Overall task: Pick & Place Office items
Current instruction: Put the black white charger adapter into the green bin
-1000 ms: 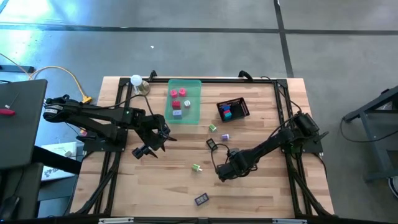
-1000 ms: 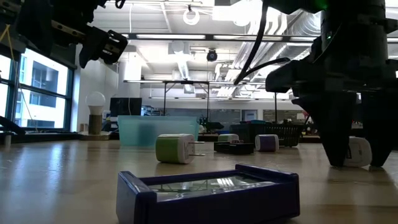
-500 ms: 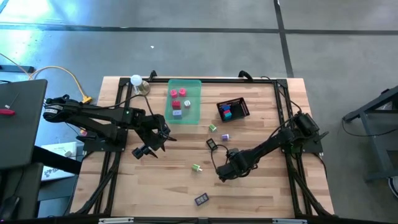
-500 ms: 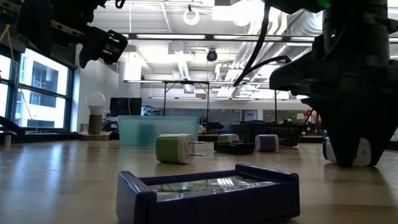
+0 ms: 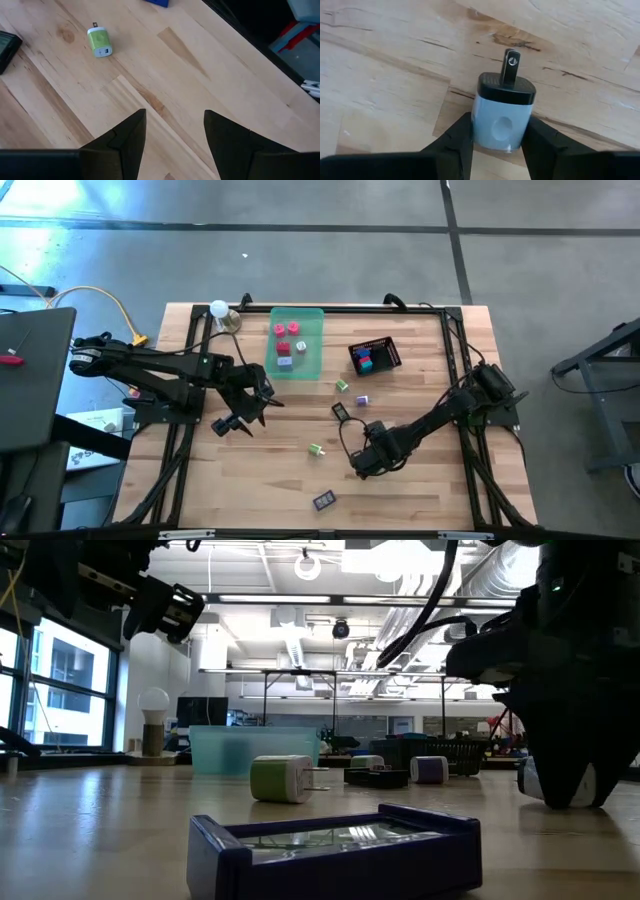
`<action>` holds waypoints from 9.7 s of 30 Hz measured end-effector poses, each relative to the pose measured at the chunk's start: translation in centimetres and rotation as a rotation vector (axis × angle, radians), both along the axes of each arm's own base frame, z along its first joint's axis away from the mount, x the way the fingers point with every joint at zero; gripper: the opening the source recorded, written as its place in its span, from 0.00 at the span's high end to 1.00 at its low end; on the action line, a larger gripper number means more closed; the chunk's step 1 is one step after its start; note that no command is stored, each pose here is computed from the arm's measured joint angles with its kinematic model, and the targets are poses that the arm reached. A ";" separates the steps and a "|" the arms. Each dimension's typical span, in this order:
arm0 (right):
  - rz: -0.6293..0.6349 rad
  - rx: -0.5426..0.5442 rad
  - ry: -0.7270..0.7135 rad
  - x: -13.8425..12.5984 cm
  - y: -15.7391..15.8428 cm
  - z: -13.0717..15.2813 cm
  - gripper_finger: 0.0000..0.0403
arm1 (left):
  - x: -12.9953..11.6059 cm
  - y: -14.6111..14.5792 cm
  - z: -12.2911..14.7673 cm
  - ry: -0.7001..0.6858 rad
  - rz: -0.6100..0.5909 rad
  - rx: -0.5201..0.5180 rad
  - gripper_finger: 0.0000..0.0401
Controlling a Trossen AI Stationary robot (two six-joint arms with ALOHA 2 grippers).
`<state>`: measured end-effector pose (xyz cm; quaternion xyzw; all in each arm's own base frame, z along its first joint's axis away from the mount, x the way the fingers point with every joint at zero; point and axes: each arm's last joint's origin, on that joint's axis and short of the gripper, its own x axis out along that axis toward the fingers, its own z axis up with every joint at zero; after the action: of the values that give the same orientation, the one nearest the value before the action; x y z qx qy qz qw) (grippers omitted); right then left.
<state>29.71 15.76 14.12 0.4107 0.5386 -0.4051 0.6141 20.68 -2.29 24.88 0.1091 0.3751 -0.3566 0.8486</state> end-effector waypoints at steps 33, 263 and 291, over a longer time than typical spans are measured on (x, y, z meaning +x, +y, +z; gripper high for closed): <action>0.145 -0.241 -0.467 2.6 1.9 1.0 0.70 | 0.7 0.0 0.5 -0.023 0.099 -0.067 0.52; 1.022 -0.212 -0.516 4.4 -0.8 4.8 0.40 | 7.1 -13.0 -4.3 -0.150 0.923 0.055 0.69; 1.154 -0.209 -0.518 3.1 1.7 4.8 0.40 | 11.2 9.6 2.7 0.270 1.347 -0.016 0.69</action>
<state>32.84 17.48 18.92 0.0775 0.4649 0.0526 0.8804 31.86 7.29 27.56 -0.1996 0.4610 0.2357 0.8319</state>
